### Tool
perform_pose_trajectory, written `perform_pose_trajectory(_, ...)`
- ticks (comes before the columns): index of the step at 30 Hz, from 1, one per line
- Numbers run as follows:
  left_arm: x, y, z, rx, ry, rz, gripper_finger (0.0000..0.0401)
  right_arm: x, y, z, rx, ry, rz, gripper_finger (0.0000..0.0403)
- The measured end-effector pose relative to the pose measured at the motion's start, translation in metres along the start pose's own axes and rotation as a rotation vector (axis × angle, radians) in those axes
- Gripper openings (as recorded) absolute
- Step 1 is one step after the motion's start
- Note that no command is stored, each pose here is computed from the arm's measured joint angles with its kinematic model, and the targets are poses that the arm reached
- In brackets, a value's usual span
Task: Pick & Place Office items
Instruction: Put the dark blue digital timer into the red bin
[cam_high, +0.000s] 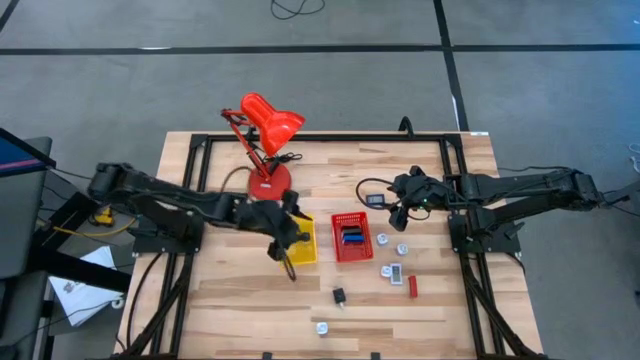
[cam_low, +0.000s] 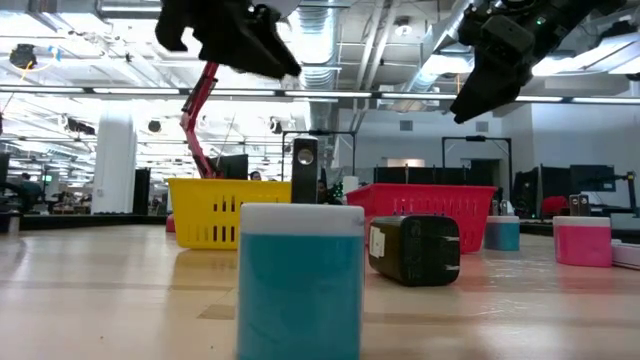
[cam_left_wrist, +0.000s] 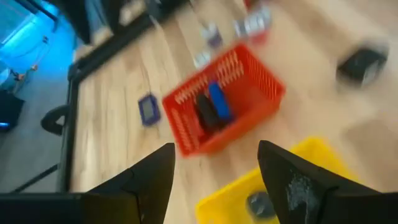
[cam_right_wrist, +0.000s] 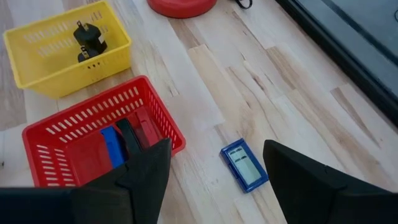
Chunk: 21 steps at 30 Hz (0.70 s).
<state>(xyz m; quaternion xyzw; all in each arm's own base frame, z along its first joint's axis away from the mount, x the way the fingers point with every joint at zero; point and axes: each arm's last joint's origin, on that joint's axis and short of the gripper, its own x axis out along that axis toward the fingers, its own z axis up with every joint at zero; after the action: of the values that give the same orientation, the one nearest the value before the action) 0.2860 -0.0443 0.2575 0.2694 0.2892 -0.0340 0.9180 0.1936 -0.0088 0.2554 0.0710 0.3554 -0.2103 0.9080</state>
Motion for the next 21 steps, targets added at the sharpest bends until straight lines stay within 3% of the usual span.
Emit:
perform_pose_trajectory(7, -0.019, -0.013, -0.037, -0.157, -0.284, 0.126, 0.0219, 0.001, -0.011, -0.009, -0.004, 0.114, -0.064, 0.0251)
perform_pose_trajectory(11, -0.026, -0.019, -0.056, -0.261, -0.389, 0.159, 0.0223, 0.004, -0.019, -0.004, 0.0, 0.078, -0.09, 0.0251)
perform_pose_trajectory(14, -0.029, -0.024, -0.068, -0.313, -0.411, 0.158, 0.0223, 0.009, -0.025, 0.002, 0.018, 0.059, -0.1, 0.0251)
perform_pose_trajectory(21, -0.025, -0.033, -0.084, -0.317, -0.387, 0.148, 0.0219, 0.036, -0.045, -0.002, 0.011, 0.204, -0.106, 0.0251)
